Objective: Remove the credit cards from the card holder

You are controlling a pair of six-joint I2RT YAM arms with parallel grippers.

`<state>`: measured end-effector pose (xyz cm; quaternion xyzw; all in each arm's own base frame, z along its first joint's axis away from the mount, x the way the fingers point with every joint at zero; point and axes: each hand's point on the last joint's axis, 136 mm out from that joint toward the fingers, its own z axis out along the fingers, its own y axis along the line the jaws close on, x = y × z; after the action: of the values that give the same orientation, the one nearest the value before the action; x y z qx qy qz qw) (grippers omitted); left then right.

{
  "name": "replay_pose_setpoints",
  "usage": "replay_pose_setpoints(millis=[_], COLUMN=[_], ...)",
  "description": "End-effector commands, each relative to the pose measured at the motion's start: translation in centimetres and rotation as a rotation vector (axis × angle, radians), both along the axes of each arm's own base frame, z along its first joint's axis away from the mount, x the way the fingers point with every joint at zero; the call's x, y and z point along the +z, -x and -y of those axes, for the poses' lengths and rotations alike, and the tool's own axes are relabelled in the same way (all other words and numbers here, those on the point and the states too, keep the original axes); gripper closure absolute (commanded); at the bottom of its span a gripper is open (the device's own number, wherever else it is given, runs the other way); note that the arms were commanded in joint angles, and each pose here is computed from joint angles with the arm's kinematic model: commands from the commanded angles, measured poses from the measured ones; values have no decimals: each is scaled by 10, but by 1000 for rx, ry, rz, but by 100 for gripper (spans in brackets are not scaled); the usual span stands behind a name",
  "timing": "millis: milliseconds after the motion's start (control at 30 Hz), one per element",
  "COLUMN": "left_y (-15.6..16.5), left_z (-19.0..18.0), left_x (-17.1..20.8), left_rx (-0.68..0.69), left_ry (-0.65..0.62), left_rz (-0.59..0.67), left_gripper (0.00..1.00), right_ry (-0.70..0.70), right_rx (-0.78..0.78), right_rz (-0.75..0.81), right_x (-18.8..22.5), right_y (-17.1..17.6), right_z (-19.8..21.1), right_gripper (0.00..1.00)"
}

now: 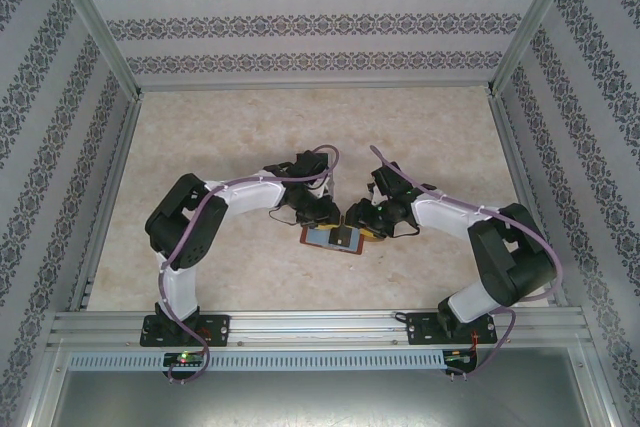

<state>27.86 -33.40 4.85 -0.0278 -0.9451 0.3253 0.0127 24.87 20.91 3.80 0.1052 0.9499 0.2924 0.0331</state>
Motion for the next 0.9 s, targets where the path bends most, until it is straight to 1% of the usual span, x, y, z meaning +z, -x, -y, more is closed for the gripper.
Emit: replay_pose_setpoints(millis=[0,167,333,567,867], left_y=[-3,-4,-4,-3,-2], left_z=[-1,-8,-6,-5,-1], left_x=[12,4,-1,-9,-13], left_rx=[23,42,50,55,51], left_ry=[21,16,49,65,92], left_rz=[27,10,-11,-30,-50], left_gripper=[77,77,76,76,75], right_ry=[-8,-38,-27,34,9], right_rx=[6,27,37,41,48], right_rz=[34,42,24,-18,-40], right_x=[15,20,11,-10,-19], right_y=[-4,-7,-8,-3,0], right_z=[-9,-23,-27,-19,-24], right_gripper=[51,52,53,54,54])
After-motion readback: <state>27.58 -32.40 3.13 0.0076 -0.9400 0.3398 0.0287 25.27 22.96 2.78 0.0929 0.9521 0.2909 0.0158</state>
